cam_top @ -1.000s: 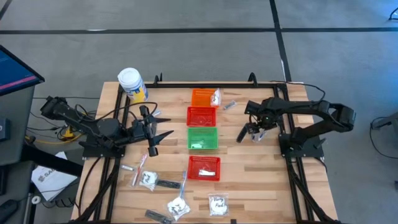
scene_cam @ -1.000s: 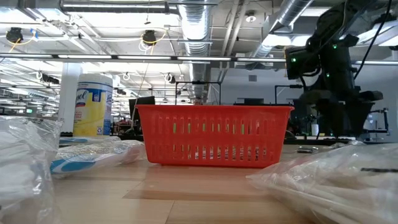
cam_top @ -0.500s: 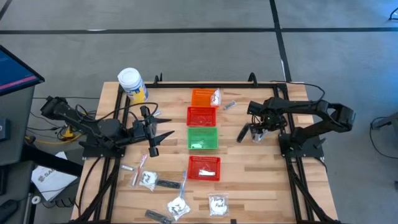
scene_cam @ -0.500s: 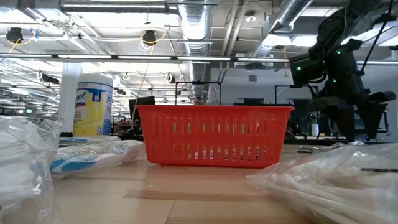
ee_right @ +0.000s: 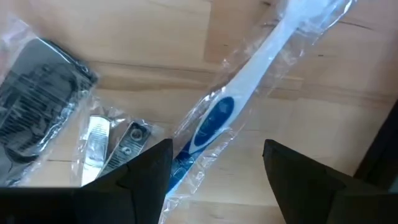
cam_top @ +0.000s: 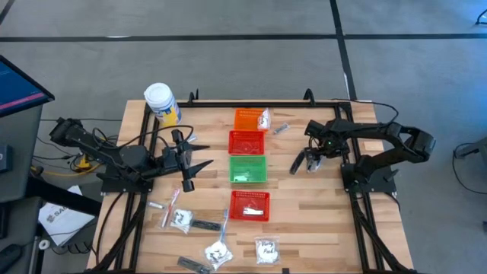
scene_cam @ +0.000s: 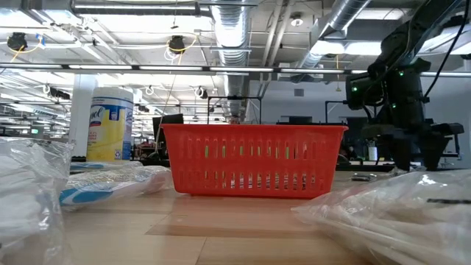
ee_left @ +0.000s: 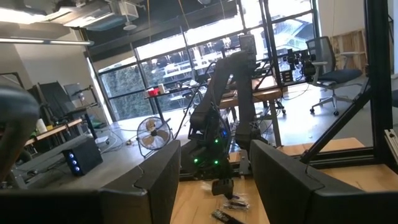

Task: Pick & Place Travel size toiletries
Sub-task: Put the blue toothbrush into the top red basket

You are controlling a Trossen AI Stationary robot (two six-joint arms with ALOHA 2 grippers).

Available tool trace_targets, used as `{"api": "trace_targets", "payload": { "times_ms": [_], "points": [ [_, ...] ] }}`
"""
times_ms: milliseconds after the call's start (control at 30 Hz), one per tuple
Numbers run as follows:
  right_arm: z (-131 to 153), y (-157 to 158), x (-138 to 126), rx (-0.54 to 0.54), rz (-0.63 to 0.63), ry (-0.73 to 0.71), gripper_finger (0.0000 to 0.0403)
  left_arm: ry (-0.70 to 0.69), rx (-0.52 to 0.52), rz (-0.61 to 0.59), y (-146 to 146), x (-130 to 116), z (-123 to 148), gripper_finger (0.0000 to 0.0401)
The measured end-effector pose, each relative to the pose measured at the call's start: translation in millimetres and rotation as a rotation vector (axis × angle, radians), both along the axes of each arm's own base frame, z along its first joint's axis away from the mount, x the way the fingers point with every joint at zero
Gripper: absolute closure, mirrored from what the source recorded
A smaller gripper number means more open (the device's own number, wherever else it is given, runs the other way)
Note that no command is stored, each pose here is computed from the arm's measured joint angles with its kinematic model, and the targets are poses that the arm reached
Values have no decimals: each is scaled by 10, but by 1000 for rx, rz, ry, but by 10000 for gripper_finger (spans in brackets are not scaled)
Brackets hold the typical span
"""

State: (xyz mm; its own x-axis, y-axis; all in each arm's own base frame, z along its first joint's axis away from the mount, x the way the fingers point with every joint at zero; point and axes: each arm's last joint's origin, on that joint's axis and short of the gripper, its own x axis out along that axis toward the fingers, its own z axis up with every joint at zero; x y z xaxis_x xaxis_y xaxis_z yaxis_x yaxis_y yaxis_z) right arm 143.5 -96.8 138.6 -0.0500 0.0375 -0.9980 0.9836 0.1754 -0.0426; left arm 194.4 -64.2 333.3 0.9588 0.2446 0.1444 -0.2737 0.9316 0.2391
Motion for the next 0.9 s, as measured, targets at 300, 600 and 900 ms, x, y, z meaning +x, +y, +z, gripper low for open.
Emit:
{"api": "trace_targets", "payload": {
  "times_ms": [300, 600, 900],
  "points": [
    [0, 76, 40, 4, 49, 6, 271, -1, 0, 0, 0, 0, 1, 215],
    [10, 130, 67, 9, 151, 6, 386, -1, 0, 0, 0, 0, 1, 215],
    [194, 177, 144, -44, 246, 18, 399, -1, -1, 0, 0, 0, 1, 215]
  ]
}}
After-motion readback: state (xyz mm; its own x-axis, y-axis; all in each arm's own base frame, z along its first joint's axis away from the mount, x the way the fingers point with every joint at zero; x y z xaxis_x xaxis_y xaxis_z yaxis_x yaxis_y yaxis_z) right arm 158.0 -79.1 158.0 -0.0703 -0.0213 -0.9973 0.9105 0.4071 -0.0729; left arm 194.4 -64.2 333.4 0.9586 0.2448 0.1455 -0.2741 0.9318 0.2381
